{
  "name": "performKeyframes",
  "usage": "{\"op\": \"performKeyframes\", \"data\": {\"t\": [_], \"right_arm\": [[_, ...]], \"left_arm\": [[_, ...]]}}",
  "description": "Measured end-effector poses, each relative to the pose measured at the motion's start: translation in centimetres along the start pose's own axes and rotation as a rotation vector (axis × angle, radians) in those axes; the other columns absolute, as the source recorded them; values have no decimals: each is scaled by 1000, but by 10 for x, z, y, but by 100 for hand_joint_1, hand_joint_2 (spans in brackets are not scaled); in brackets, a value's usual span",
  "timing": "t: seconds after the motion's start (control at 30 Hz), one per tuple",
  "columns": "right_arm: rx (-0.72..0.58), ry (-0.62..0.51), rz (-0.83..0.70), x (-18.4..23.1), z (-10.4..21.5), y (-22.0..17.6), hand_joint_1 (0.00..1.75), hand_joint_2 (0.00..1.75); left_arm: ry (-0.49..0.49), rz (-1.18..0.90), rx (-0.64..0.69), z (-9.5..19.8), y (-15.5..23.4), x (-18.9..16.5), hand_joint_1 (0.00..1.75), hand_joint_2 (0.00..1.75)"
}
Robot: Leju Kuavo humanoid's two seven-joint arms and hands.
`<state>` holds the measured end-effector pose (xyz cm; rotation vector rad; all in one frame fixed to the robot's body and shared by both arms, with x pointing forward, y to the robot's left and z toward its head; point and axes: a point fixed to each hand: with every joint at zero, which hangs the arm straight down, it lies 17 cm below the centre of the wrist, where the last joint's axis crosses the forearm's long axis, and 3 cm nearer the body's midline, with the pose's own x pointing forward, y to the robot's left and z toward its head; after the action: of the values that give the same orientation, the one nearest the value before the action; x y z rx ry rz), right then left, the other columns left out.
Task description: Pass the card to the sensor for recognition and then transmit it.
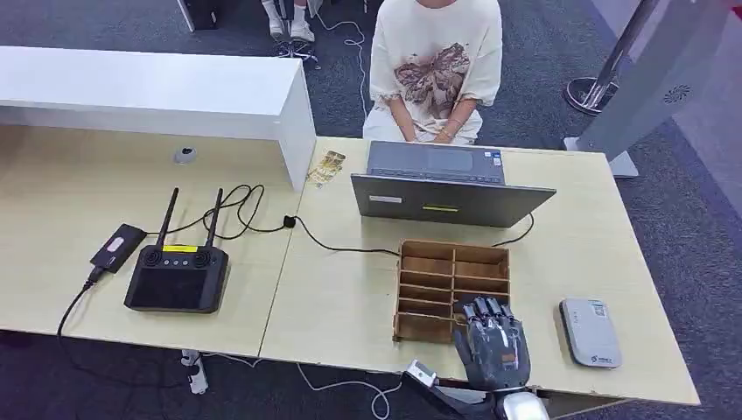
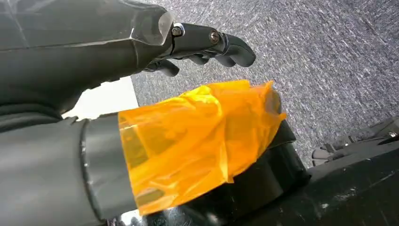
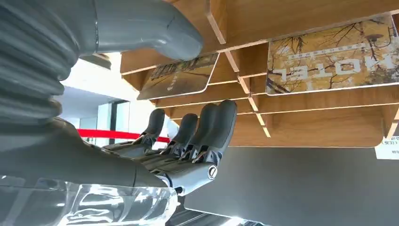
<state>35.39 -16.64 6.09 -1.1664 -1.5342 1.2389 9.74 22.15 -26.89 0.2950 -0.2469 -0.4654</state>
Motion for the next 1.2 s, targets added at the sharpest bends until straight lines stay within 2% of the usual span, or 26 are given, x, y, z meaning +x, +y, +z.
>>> {"op": "performKeyframes", "data": {"t": [0.13, 0.33, 0.37, 0.53, 0.57, 0.6, 1.2], "right_arm": [[1, 5, -1, -1, 1, 0, 89, 175], [-13, 12, -13, 0, 4, -4, 112, 175], [-12, 16, -14, 0, 4, -4, 136, 175], [-21, 28, -21, -3, 5, -7, 154, 175], [-23, 32, -24, -3, 5, -8, 159, 175], [-25, 35, -24, -4, 5, -9, 171, 175], [-43, 40, -41, -5, 6, -14, 175, 175]], "left_arm": [[0, 0, 2, 0, 0, 0, 0, 0], [2, 5, 4, 0, 1, -1, 0, 0], [2, 5, 4, 0, 1, -1, 0, 0], [2, 7, 7, -1, 2, -1, 0, 0], [2, 7, 7, -1, 2, -2, 0, 0], [3, 6, 9, -1, 3, -2, 0, 0], [3, 6, 11, -2, 5, -3, 0, 0]]}}
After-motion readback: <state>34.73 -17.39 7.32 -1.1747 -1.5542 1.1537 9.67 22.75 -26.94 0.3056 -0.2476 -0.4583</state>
